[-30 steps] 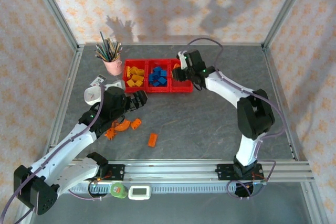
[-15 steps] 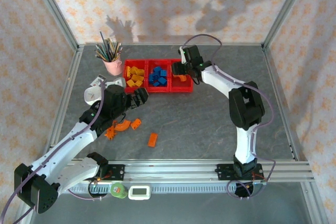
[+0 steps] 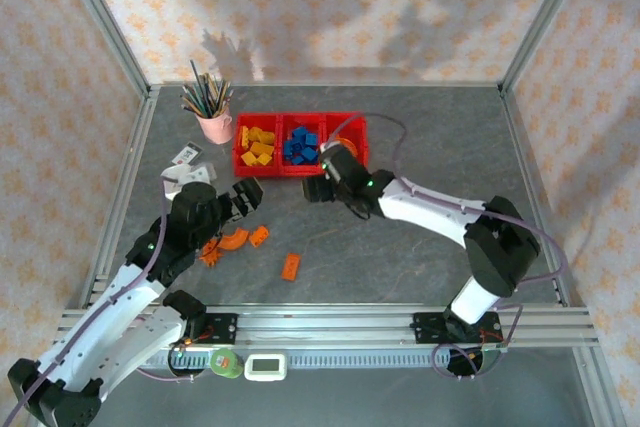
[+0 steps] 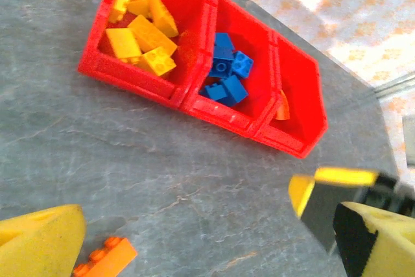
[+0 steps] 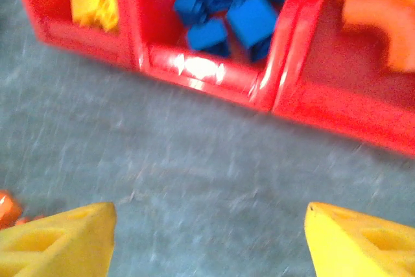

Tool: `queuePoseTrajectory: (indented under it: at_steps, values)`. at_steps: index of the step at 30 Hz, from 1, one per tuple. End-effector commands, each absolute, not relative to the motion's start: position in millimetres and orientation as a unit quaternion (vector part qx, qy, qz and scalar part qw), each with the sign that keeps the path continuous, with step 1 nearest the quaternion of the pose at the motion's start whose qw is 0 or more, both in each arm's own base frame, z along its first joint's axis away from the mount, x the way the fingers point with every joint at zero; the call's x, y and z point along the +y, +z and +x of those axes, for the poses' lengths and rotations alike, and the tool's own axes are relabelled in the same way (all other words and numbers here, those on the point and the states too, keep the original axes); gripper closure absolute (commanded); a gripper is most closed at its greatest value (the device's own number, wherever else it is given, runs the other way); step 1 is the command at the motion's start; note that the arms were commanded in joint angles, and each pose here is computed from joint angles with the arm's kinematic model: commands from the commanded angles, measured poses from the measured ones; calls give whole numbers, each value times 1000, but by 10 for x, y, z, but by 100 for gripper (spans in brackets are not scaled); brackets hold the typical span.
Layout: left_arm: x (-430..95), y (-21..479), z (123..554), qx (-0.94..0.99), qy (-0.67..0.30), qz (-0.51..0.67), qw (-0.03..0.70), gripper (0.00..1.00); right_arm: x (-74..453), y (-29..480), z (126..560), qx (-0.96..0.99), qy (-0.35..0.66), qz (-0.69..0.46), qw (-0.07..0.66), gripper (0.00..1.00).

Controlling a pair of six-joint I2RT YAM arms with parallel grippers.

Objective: Sort the legos into containers by color
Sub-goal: Pick up the lego from the bottom-center of the table.

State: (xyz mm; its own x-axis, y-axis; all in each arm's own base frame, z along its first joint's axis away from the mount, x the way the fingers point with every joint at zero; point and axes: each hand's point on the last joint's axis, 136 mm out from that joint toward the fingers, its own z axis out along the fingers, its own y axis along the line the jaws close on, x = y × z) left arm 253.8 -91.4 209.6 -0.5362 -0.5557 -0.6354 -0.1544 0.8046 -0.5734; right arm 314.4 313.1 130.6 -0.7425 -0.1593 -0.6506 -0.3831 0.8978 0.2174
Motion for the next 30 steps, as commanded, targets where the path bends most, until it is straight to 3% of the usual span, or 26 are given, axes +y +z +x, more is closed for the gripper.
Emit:
queuePoseTrajectory:
  at_steps: [1,12,21,30]
  values:
    - [-736,1931,2403,850,-203,-245,419,1,3149,1164,2828,928,162,-112,316,22]
    - [-509,1880,2197,846,-177,-280,419,1,3682,719,1952,932,135,-153,301,14]
    - [-463,1921,2181,840,-173,-287,426,1,3859,376,1788,931,43,-186,311,5]
    - [-474,1889,2189,843,-171,-284,423,1,3563,291,1669,936,-7,-184,301,10]
